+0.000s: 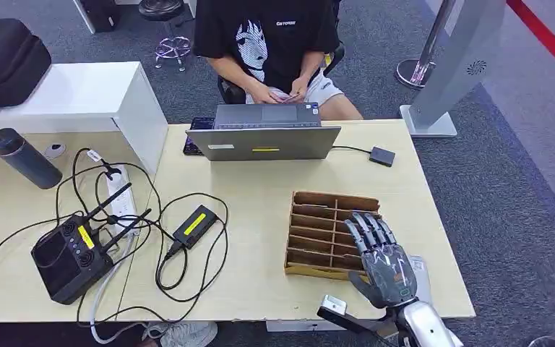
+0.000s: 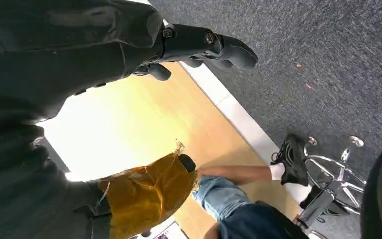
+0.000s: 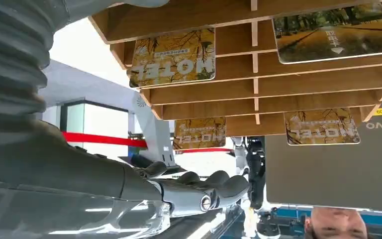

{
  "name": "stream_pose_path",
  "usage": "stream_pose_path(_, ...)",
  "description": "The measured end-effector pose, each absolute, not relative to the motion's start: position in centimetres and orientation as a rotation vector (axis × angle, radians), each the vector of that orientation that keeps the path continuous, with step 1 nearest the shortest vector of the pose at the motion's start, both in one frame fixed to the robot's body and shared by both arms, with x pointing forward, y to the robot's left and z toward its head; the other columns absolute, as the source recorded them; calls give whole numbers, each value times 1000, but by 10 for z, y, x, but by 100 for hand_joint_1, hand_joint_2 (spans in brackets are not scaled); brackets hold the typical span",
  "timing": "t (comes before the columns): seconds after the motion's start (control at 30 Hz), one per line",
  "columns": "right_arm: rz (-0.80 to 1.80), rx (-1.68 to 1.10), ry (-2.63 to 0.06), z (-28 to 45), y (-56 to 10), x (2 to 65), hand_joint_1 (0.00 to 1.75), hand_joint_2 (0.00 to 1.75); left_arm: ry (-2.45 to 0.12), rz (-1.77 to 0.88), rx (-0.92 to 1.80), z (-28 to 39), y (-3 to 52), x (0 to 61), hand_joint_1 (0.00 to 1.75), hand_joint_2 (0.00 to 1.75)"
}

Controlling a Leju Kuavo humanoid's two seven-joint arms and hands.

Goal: Pass the card to the sensor for recognition and then transmit it.

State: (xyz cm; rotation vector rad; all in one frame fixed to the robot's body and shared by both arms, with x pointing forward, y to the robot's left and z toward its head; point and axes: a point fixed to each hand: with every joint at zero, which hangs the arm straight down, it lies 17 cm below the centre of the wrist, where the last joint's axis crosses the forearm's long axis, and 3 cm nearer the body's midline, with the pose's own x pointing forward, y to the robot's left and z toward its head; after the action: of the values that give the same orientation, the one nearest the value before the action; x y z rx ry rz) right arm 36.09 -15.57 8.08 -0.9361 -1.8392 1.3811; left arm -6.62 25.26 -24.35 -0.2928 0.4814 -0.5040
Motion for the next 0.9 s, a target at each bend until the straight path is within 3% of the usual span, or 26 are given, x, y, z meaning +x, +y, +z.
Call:
stream_pose_path(0.6, 1376, -929, -1811, 74, -161, 359, 2, 175, 482, -506, -292, -244, 253, -66, 0, 175)
stream_pose_path(0.7, 1375, -931, -1809, 74, -162, 359, 42, 175, 482, -506, -292, -243, 253, -66, 0, 175)
stream_pose_path(0.73, 1375, -931, -1809, 74, -162, 359, 113, 175, 482, -506, -292, -243, 253, -66, 0, 175)
stream_pose_path(0.77, 1375, -931, -1809, 74, -162, 359, 133, 175, 482, -506, -292, -243, 253, -66, 0, 175)
stream_pose_path(0.9, 1376, -931, -1807, 74, -162, 360, 168, 175, 483, -507, -293, -243, 253, -67, 0, 175)
